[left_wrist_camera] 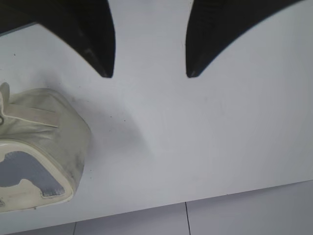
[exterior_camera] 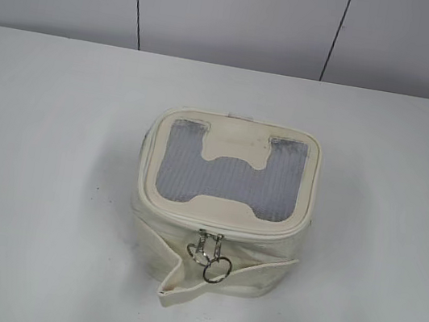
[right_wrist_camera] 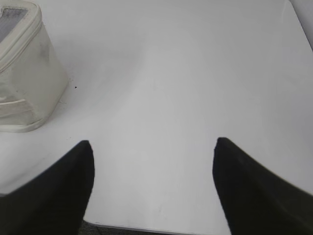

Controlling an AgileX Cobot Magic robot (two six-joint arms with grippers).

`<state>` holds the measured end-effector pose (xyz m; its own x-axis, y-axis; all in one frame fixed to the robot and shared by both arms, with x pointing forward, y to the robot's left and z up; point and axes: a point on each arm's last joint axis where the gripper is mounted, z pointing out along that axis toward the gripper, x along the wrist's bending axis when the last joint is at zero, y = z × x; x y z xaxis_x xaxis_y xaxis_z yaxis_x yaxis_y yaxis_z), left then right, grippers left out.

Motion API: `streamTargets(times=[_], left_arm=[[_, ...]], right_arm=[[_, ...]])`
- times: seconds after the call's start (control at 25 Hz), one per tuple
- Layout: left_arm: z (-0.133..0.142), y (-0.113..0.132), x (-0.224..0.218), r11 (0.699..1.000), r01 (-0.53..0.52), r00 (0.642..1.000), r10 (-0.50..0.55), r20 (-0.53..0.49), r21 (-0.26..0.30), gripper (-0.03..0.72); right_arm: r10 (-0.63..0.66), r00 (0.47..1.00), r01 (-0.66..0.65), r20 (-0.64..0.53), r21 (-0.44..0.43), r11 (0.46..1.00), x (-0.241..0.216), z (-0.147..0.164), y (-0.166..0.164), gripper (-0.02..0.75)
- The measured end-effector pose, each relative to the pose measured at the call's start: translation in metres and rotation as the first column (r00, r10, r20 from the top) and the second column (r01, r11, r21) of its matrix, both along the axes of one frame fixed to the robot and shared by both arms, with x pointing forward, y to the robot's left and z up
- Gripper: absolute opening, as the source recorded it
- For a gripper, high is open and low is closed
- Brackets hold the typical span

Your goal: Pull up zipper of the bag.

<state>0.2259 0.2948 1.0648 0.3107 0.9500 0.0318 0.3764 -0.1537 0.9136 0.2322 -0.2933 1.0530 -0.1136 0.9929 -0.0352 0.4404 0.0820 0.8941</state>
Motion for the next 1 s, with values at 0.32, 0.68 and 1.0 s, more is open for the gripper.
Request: streamTargets(times=[0.32,0.68,1.0], left_arm=[[0.0,-0.0007,0.0003,0.998,-0.056,0.998,0.056,0.0,0.0,0.363],[-0.0005,-0.002,0.0012,0.987,-0.158,0.987,0.158,-0.002,0.0,0.363],[-0.0008,-0.002,0.0013,0.987,-0.158,0.987,0.158,-0.003,0.0,0.363]], right_arm=[[0.0,1.0,0.0,0.0,0.0,1.0,0.0,0.0,0.0,0.586],[-0.002,1.0,0.002,0.002,0.001,1.0,0.0003,0.0,0.0001,0.586],[-0.003,1.0,0.003,0.002,0.001,1.0,0.0003,0.0,0.0001,0.586]])
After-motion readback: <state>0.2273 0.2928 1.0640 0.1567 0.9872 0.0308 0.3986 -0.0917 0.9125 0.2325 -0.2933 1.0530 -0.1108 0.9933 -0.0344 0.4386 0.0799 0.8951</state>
